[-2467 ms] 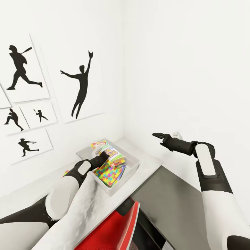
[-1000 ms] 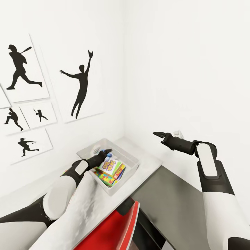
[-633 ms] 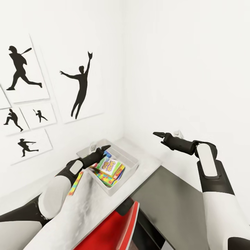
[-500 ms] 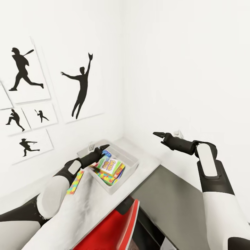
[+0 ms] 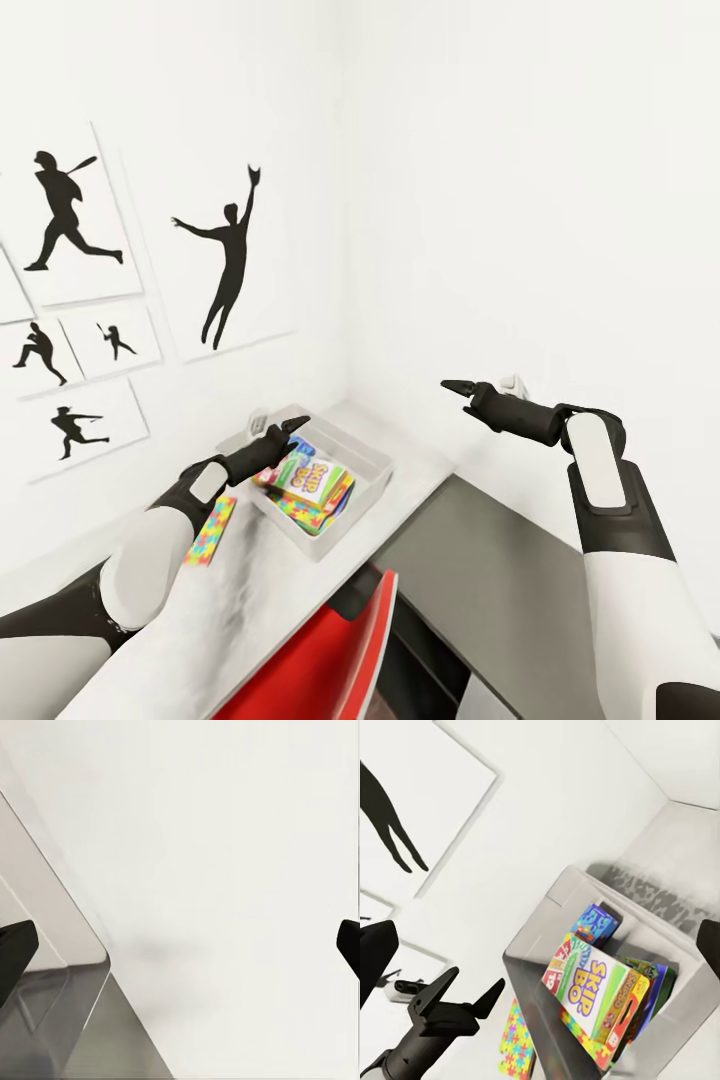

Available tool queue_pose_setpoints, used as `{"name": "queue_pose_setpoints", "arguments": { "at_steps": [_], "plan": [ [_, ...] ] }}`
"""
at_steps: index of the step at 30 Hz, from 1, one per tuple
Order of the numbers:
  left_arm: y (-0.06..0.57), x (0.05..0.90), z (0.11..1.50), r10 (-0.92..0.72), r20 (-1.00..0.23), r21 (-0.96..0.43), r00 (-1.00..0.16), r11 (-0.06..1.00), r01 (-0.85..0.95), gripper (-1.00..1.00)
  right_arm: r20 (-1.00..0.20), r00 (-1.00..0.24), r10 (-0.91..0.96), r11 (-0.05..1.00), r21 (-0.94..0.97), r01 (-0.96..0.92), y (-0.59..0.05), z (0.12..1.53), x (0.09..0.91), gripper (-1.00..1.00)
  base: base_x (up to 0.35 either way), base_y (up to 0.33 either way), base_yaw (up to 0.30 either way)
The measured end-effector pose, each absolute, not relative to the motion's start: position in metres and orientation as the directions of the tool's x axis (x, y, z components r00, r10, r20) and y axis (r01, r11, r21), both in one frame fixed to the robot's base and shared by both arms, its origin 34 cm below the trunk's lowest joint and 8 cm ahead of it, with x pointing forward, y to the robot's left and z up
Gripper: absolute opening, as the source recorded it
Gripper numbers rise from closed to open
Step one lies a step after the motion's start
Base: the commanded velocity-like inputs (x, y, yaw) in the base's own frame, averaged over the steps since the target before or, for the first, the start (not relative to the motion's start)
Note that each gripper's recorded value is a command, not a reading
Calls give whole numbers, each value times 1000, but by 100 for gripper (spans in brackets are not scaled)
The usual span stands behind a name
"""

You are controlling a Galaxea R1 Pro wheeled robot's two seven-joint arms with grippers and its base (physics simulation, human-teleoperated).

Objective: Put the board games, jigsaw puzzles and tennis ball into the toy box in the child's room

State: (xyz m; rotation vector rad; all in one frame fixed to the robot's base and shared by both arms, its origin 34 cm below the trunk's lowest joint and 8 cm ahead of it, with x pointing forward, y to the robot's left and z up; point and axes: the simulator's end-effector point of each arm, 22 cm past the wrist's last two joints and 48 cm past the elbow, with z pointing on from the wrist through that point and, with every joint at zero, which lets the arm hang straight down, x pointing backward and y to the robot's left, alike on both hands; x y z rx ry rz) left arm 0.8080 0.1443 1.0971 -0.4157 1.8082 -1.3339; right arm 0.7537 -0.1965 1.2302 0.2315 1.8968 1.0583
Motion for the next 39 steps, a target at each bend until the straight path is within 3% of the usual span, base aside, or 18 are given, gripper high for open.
{"name": "queue_pose_setpoints", "arguments": {
  "at_steps": [16,39],
  "plan": [
    [145,806,1113,-680,-435,-897,-590,381,223,100,-643,-542,541,613,743,-269,-197,1246,748,100,-47,114,-109],
    [152,807,1113,-682,-441,-894,-584,389,221,100,-644,-541,541,613,742,-271,-196,1247,749,100,-27,9,-5]
  ]
}}
